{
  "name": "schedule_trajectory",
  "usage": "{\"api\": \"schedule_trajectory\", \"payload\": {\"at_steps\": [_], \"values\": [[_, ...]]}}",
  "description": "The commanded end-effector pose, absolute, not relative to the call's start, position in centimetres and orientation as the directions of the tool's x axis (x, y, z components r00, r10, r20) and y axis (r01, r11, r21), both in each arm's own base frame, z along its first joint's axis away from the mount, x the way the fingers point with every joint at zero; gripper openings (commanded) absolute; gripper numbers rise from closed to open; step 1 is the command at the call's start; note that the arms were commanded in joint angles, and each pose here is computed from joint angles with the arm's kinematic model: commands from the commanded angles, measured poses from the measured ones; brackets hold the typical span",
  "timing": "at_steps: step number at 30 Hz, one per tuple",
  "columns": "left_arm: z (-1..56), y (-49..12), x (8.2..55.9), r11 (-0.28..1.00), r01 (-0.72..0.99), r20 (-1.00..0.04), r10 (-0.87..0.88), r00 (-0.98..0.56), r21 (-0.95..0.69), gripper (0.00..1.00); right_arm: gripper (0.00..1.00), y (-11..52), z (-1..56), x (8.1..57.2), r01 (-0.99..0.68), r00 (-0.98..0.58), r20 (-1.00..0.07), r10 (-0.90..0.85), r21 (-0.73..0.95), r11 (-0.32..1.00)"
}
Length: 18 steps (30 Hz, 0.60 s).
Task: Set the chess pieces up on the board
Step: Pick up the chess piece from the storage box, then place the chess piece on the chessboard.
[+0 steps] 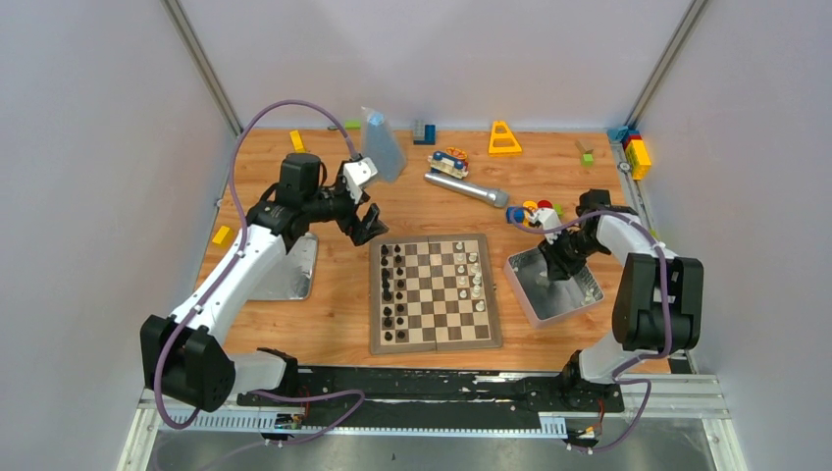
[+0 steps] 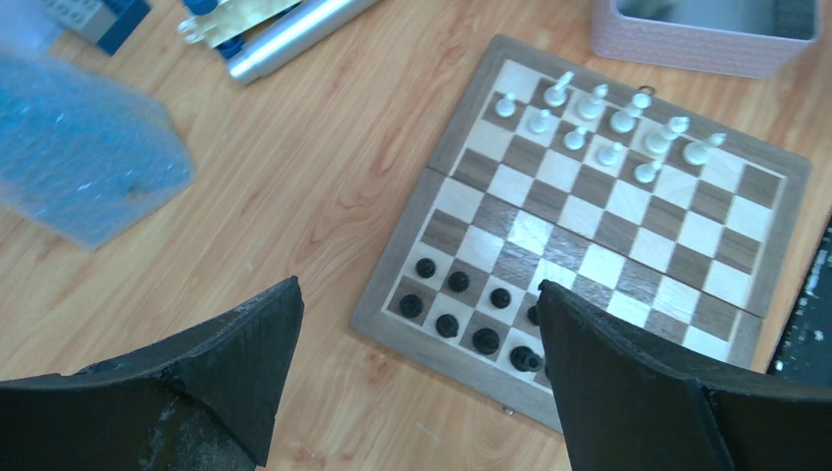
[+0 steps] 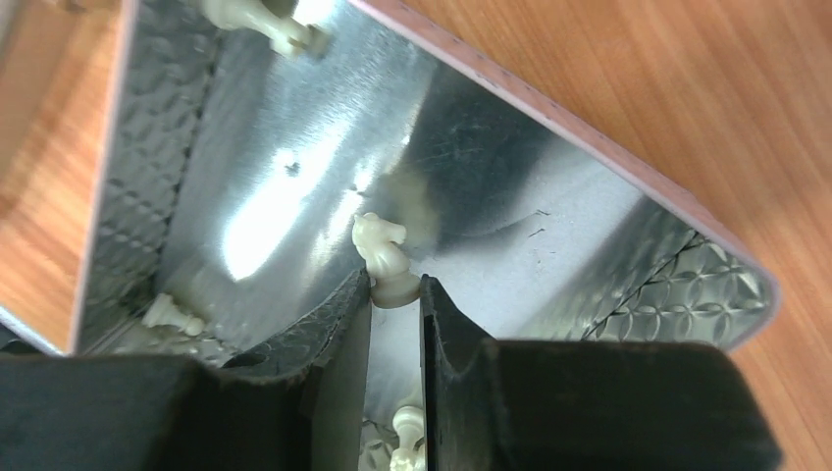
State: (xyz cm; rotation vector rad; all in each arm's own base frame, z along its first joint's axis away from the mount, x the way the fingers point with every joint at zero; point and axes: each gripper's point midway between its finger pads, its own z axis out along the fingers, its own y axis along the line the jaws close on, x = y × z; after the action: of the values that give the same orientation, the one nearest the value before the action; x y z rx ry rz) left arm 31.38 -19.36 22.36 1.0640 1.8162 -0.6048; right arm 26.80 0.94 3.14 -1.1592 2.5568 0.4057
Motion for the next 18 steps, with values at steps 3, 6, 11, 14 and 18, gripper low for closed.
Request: {"api": "schedule_trajectory", "payload": {"at_steps": [3,6,11,14,18], "values": [[24.1,-22.2,29.4,0.306,0.952,-0.94,0.326,-0.095,0.01,0.91,0.03,4.5,9.8,27.8,-0.793,-0.568,-0.556,-0.607,0.171,0.585],[24.8,-23.4,28.8,0.24,0.97,-0.95,0.307,-0.047,0.03,0.88,0.04,6.7,12.5,27.3,-0.809,-0.554,-0.606,-0.571,0.229,0.542],[25.6,-26.3,27.2,0.101,0.984,-0.935,0.338,0.105,0.147,0.86,0.03,12.0,17.0,26.5,-0.853,-0.507,-0.705,-0.496,0.327,0.406],[26.2,-28.6,25.8,-0.013,0.964,-0.906,0.34,0.253,0.265,0.86,0.03,15.6,18.7,25.5,-0.871,-0.489,-0.732,-0.475,0.386,0.303],[27.0,-30.9,24.4,-0.125,0.909,-0.853,0.313,0.417,0.398,0.85,0.03,19.2,20.1,24.1,-0.874,-0.481,-0.75,-0.455,0.45,0.183]]}}
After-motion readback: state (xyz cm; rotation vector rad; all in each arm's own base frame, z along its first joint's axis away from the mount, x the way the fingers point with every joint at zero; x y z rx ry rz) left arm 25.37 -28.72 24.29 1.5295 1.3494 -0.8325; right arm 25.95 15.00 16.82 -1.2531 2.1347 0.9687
